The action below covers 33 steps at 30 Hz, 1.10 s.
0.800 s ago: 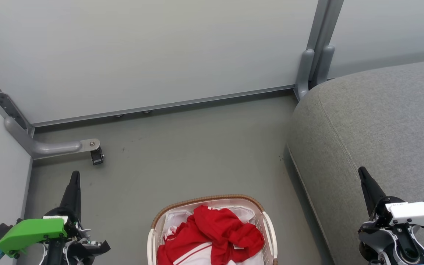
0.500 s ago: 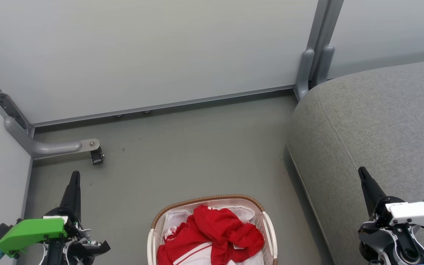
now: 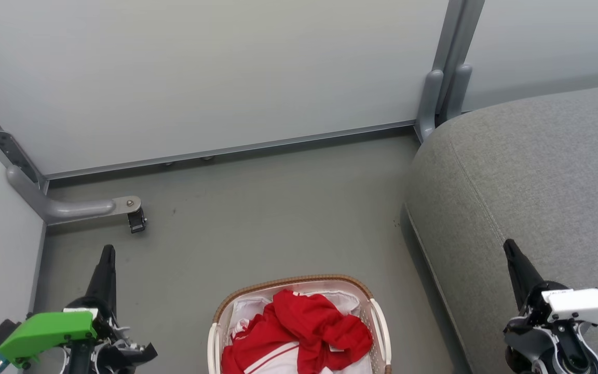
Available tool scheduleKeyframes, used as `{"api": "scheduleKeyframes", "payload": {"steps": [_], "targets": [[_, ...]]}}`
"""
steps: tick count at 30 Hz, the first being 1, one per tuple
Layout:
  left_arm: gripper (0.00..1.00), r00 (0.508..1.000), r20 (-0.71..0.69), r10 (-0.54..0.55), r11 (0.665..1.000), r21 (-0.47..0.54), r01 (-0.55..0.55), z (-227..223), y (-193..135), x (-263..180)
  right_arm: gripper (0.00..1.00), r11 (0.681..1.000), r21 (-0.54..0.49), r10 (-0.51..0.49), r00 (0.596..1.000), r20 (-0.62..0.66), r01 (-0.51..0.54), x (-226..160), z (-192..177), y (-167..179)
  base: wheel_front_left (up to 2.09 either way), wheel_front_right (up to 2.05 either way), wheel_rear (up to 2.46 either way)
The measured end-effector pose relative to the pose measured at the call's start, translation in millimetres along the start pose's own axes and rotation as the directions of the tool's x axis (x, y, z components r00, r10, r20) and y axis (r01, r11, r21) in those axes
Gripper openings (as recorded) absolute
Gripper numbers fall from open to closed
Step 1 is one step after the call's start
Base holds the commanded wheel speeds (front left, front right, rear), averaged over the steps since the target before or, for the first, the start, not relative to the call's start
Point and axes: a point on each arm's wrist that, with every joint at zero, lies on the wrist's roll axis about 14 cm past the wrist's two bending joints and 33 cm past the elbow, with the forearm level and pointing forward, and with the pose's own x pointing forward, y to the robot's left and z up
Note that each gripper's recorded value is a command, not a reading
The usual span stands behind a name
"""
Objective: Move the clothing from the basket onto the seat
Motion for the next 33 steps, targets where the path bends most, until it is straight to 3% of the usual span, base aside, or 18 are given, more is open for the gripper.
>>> {"api": "scheduleKeyframes", "payload": {"steps": [5,15,25,33], "targets": [[1.0,0.997,-0.004,0.079,0.997,-0.01,-0.079,-4,26,-11,1.0,0.997,0.016,-0.076,0.997,0.0,0.076,-11,-4,-26,0.0,0.0,0.0],[1.0,0.997,-0.012,0.075,0.997,0.02,-0.074,-16,25,-10,1.0,0.996,-0.026,-0.087,0.996,0.022,0.087,-11,-5,-29,0.0,0.0,0.0],[1.0,0.999,-0.007,0.042,0.991,0.127,-0.041,-20,14,-9,1.0,0.98,-0.174,-0.087,0.994,0.06,0.096,-11,3,-28,0.0,0.0,0.0],[1.0,1.0,-0.019,-0.007,0.959,0.283,0.012,-26,-1,-6,1.0,0.934,-0.355,-0.02,0.998,0.065,0.042,-7,4,-7,0.0,0.0,0.0]]}}
